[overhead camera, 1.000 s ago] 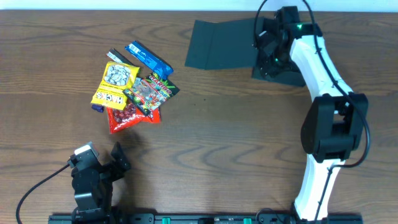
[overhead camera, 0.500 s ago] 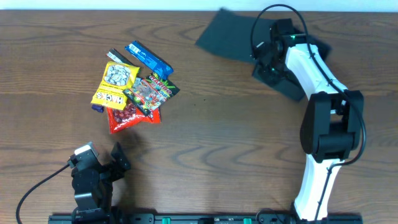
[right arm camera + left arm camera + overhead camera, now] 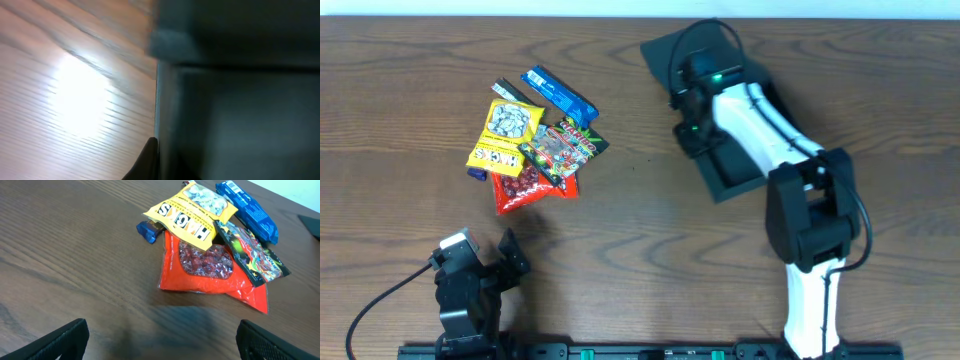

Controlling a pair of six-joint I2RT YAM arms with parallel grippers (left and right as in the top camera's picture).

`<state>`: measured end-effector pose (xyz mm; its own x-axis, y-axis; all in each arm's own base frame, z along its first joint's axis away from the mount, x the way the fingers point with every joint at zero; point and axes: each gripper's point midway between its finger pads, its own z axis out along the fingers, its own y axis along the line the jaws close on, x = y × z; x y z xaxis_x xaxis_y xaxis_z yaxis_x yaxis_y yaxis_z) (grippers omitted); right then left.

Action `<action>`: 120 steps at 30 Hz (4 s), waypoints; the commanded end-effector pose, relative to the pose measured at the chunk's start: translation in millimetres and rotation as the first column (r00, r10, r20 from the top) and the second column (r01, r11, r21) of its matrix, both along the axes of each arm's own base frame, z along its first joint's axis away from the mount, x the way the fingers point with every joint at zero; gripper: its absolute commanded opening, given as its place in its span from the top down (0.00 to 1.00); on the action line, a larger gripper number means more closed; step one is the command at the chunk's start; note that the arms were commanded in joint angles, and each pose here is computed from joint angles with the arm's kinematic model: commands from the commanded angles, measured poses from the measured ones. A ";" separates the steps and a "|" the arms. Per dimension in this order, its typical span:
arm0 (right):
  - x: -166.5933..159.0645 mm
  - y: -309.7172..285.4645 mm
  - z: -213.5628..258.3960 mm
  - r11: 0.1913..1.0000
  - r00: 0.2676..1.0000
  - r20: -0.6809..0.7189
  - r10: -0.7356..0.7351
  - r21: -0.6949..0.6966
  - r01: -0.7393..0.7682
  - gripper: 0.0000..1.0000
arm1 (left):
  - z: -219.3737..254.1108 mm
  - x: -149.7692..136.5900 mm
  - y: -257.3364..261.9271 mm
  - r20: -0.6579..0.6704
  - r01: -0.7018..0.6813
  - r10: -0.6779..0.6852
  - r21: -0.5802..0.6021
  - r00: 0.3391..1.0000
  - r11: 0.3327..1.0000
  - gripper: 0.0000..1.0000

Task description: Pack container

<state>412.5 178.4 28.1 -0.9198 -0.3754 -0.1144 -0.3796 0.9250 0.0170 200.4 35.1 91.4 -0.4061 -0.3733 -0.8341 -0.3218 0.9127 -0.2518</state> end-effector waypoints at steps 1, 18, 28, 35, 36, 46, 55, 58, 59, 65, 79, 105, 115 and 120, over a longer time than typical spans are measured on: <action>-10.1 33.9 -2.4 0.977 0.981 -0.046 -0.187 0.092 0.191 0.97 | -2.9 0.0 -0.3 -0.006 0.008 -0.008 0.013 1.000 1.000 0.05; 4.3 121.9 13.2 0.841 0.887 -0.004 -0.461 0.317 0.438 0.98 | -2.9 0.0 -0.3 -0.006 0.009 -0.008 0.013 1.000 1.000 0.05; 0.4 138.8 16.0 0.827 0.882 -0.005 -0.472 0.346 0.444 0.98 | -2.9 0.0 -0.3 -0.006 0.009 -0.008 0.013 1.000 1.000 0.05; -7.0 146.7 16.0 0.886 0.938 0.027 -0.346 0.338 0.317 0.01 | -2.9 0.0 -0.3 -0.006 0.009 -0.008 0.013 1.000 1.000 0.05; -9.3 148.7 16.0 0.898 0.951 0.028 -0.308 0.339 0.281 0.01 | -3.0 0.0 -0.3 -0.006 0.009 -0.008 0.013 1.000 1.000 0.05; -7.9 134.4 106.8 0.908 0.966 0.145 -0.214 0.394 0.142 0.01 | -2.9 0.0 -0.3 -0.006 0.009 -0.008 0.013 1.000 1.000 0.05; -23.5 108.8 236.8 0.910 0.881 0.464 -0.091 0.398 -0.116 0.01 | -3.0 0.0 -0.3 -0.006 0.009 -0.008 0.013 1.000 1.000 0.05; -31.1 99.7 255.0 0.916 0.854 0.520 -0.030 0.357 -0.185 0.01 | -3.0 0.0 -0.3 -0.006 0.009 -0.008 0.013 1.000 1.000 0.05; -31.2 95.2 256.1 0.923 0.847 0.531 -0.017 0.333 -0.191 0.01 | -3.0 0.0 -0.3 -0.006 0.009 -0.008 0.013 1.000 1.000 0.05; -31.7 57.8 235.3 0.980 0.856 0.517 0.007 0.165 -0.108 0.01 | -2.9 0.0 -0.3 -0.006 0.008 -0.008 0.013 1.000 1.000 0.05; -41.9 52.5 226.0 0.985 0.880 0.473 0.030 0.137 -0.107 0.01 | -2.8 -1.3 6.2 -0.008 -0.025 0.025 0.032 1.000 0.999 0.05; -48.3 45.8 219.9 0.988 0.893 0.445 0.065 0.100 -0.122 0.01 | 79.7 28.6 -63.6 0.373 0.295 -0.141 -0.398 0.917 0.868 0.04; 6.4 25.3 250.6 0.985 0.798 0.602 -0.033 0.155 -0.076 0.01 | 67.8 71.6 -50.2 0.155 0.259 -0.227 -0.230 0.961 0.938 0.03; 25.6 2.5 259.0 0.988 0.765 0.642 -0.056 0.146 -0.051 0.01 | 60.5 111.8 -45.8 -0.017 0.251 -0.262 -0.237 0.965 0.939 0.03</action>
